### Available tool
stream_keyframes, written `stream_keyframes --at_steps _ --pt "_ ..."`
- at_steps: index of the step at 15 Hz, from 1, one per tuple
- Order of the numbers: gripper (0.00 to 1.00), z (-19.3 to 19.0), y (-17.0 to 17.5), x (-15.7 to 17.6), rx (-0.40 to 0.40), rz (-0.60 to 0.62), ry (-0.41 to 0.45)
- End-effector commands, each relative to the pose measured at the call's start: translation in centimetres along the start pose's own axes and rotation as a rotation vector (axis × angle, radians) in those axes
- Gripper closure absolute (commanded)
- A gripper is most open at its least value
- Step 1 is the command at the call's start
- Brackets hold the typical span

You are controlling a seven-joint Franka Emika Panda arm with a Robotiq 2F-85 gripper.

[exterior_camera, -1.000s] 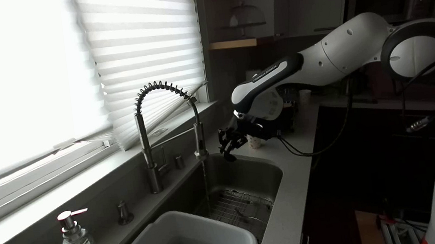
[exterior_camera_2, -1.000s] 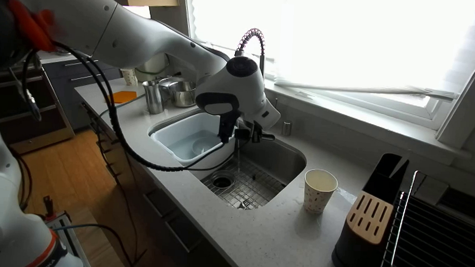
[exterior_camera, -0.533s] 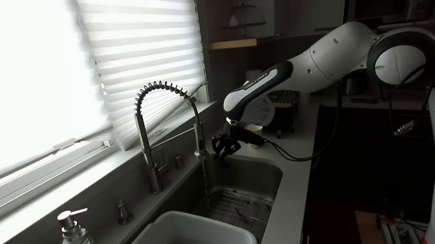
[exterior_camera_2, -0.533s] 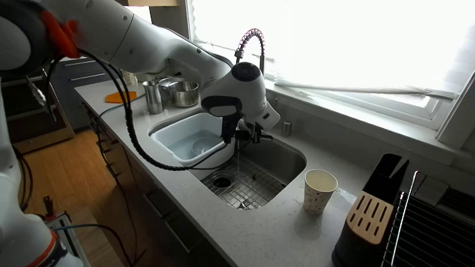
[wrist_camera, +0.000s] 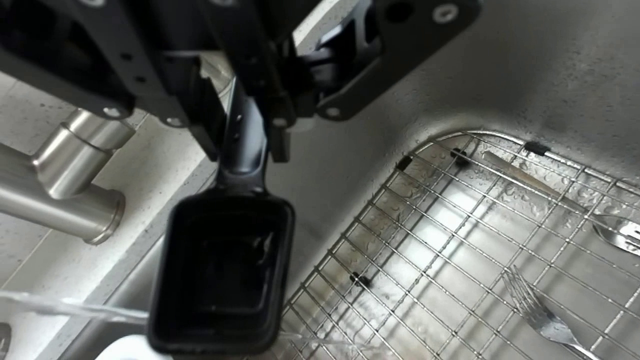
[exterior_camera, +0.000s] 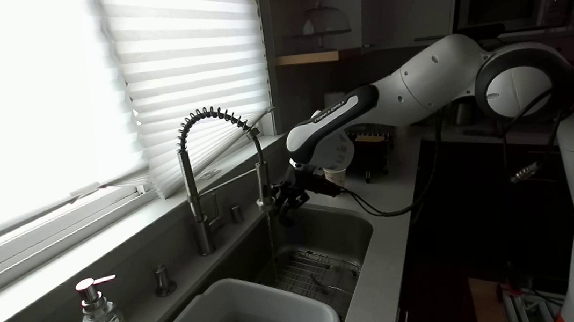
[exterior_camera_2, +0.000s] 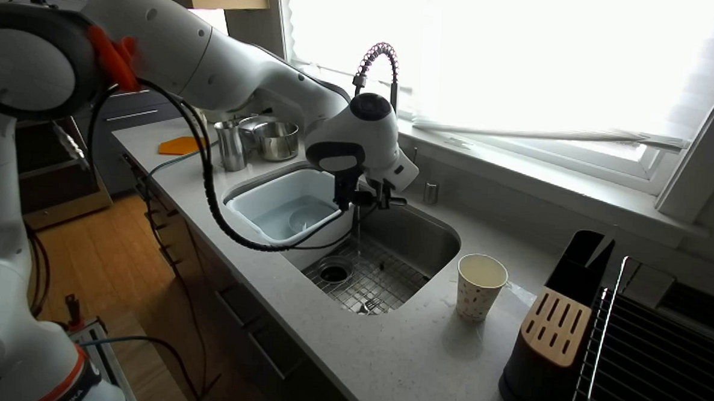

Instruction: Pick up the black scoop and use it to move one scoop of water from the tap into the styrofoam cup

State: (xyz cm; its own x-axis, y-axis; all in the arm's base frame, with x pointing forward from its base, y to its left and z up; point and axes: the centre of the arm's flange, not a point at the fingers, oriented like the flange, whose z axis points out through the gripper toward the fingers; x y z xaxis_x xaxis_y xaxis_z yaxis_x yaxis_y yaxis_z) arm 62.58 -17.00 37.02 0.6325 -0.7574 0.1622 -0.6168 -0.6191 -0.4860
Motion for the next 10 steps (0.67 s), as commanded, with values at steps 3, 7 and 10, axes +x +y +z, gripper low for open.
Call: stream_keyframes --at_steps 3,7,10 --pt "0.94 1.17 -0.86 -0.34 0.015 -0.013 -0.004" --pt "0.94 1.57 -1.19 -0.48 0.027 -0.007 0.008" --pt "0.94 1.88 -1.58 -0.60 0.035 0.005 0.023"
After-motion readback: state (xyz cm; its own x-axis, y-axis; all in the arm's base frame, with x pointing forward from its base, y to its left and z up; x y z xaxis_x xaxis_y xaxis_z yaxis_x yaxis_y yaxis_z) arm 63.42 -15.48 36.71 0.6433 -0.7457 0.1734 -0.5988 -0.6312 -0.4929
